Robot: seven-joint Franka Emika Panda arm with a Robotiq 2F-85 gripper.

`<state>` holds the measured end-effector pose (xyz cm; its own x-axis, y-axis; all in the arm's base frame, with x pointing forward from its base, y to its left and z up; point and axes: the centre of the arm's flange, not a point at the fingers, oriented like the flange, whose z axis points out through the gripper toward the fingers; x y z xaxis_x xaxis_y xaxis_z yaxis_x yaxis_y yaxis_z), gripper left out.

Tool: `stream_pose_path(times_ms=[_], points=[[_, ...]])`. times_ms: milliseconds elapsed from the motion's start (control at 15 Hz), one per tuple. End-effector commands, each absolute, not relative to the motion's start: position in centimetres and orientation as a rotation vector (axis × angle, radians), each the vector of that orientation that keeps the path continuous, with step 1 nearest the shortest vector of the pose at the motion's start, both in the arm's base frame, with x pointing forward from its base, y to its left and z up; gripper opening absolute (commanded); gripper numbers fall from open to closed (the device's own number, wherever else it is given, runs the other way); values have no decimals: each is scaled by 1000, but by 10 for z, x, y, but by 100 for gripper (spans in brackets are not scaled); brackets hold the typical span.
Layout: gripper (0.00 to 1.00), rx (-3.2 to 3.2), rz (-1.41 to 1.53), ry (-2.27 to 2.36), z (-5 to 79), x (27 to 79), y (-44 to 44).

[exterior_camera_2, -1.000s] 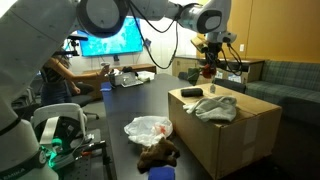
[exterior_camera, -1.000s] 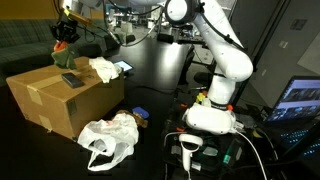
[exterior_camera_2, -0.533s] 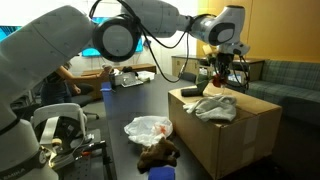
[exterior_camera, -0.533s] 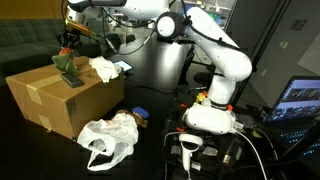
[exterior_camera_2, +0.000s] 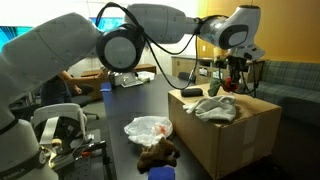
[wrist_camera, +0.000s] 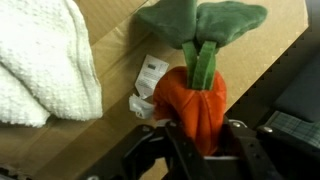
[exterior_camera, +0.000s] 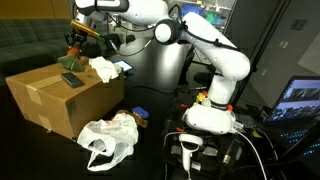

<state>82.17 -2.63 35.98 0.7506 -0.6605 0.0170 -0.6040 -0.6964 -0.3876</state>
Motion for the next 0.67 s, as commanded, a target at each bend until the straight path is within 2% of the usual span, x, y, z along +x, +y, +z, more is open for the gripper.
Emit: stream_pose_path(times_ms=[0, 267, 333, 600], points=[[65, -2576, -195, 982, 369, 875, -22], [96, -2591, -180, 964, 370, 862, -12], [100, -2593, -187, 961, 372, 858, -11], [100, -2600, -221, 911, 394, 823, -1]])
